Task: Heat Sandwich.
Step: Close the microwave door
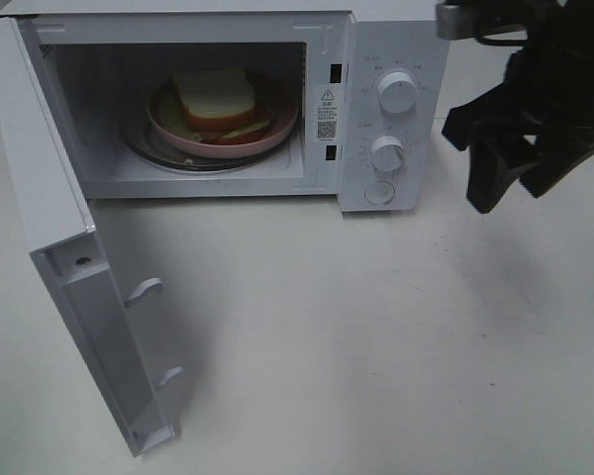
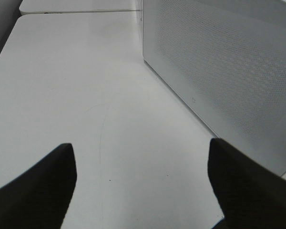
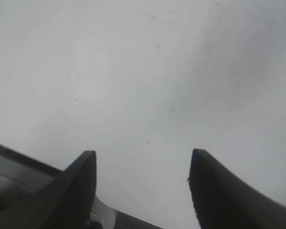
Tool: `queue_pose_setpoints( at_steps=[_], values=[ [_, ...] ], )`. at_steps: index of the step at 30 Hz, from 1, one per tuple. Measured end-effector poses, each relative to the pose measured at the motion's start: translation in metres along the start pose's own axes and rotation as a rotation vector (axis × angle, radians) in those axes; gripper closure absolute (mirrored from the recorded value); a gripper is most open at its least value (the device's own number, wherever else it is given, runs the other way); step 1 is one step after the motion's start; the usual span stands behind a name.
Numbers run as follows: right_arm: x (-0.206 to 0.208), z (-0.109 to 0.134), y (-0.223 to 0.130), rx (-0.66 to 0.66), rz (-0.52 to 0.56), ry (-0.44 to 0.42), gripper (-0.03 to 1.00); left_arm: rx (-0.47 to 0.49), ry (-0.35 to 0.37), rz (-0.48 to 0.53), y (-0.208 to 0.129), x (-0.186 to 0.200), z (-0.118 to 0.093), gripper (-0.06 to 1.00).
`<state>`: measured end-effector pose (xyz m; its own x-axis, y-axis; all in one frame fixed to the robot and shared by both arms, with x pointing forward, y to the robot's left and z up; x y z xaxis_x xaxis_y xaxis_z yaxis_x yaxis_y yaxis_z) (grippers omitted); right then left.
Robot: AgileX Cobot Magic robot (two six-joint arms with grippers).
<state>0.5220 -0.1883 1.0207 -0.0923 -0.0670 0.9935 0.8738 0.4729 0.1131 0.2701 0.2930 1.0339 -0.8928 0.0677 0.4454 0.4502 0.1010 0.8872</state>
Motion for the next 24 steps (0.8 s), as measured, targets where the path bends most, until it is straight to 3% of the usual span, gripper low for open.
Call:
queue_pose_setpoints(
  at_steps=[1, 2, 7, 13, 18, 24],
  values=[
    [0.0, 0.0, 0.0, 0.0, 0.0, 0.0, 0.39, 0.0, 0.0, 0.0, 0.0, 0.0, 0.0, 0.24],
    [0.001, -0.017, -0.002, -0.081, -0.01, -0.022, 0.39, 0.0, 0.0, 0.0, 0.0, 0.0, 0.0, 0.24],
    [0.005, -0.053, -0.011, -0.218, -0.021, -0.041, 0.39, 0.0, 0.0, 0.0, 0.0, 0.0, 0.0, 0.24],
    [0.02, -0.08, -0.028, -0.324, -0.04, -0.062, 0.39, 0.0, 0.0, 0.0, 0.0, 0.0, 0.0, 0.24],
    [0.036, -0.086, -0.047, -0.37, -0.064, -0.079, 0.39, 0.0, 0.0, 0.0, 0.0, 0.0, 0.0, 0.24],
    [0.044, -0.067, -0.092, -0.381, -0.127, -0.1, 0.39, 0.0, 0.0, 0.0, 0.0, 0.0, 0.0, 0.24]
  ],
)
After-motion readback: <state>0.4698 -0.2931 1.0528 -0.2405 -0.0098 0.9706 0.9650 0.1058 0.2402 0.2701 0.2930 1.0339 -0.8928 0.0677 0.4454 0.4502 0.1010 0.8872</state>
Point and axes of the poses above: a point on each arm's last joint axis where the gripper is mounted, x pointing back along that axis away from the gripper, z along the wrist's bending axis when the last joint is at zero, y = z × x, the point moved 4 cm from there along -x, pointing out along that axis toward the gripper, and after that the axes turned 7 degrees about x, right-handed, at the moved point
